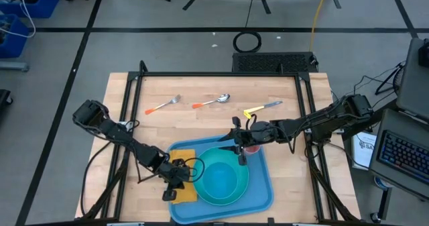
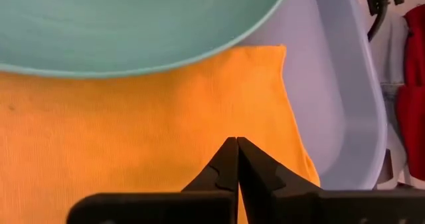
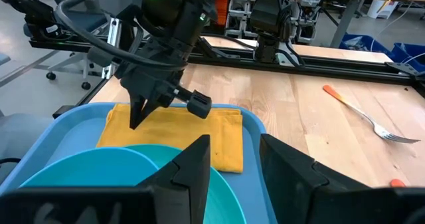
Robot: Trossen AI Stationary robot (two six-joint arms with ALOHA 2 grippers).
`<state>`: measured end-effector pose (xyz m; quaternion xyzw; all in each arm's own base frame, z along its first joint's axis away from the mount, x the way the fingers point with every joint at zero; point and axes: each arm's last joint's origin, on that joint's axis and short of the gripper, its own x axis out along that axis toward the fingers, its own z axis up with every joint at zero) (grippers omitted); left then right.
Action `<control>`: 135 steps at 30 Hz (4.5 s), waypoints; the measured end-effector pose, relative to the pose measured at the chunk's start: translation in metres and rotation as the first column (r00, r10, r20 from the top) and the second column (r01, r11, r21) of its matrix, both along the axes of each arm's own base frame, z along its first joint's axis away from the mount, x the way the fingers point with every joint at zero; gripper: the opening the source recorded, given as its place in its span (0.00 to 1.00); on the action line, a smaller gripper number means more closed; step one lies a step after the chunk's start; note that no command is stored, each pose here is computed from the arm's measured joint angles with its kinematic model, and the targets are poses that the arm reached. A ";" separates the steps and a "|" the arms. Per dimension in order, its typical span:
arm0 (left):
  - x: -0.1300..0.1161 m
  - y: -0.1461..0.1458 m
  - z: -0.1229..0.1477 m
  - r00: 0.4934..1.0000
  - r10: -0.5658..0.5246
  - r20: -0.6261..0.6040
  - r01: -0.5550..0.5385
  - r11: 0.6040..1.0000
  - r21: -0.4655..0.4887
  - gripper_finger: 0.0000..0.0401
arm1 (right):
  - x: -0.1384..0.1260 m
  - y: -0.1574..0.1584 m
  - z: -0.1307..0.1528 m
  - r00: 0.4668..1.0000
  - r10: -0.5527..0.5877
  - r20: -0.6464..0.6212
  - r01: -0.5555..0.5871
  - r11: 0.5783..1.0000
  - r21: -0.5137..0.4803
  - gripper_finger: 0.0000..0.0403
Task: Set up tray
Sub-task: Put the napkin on the serving tray to the left of the plate
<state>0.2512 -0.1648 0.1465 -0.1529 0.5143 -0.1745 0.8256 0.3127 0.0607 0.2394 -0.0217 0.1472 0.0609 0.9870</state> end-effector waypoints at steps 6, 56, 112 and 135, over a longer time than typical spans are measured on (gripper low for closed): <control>0.001 0.000 -0.005 1.000 -0.002 -0.012 0.002 1.000 0.009 0.01 | 0.000 0.000 0.000 1.000 -0.001 0.000 0.001 1.000 0.000 0.31; 0.021 -0.003 -0.033 0.999 -0.038 0.005 0.038 0.995 -0.091 0.01 | 0.000 0.000 0.000 1.000 -0.001 -0.001 0.001 1.000 0.000 0.31; 0.023 0.003 -0.026 0.998 -0.051 0.021 0.053 0.993 -0.110 0.01 | 0.000 0.000 -0.001 1.000 -0.001 -0.007 0.001 1.000 -0.002 0.31; 0.018 0.005 -0.007 0.999 -0.040 0.021 0.043 0.989 -0.140 0.23 | 0.000 0.000 -0.001 1.000 -0.001 -0.009 0.001 1.000 -0.002 0.31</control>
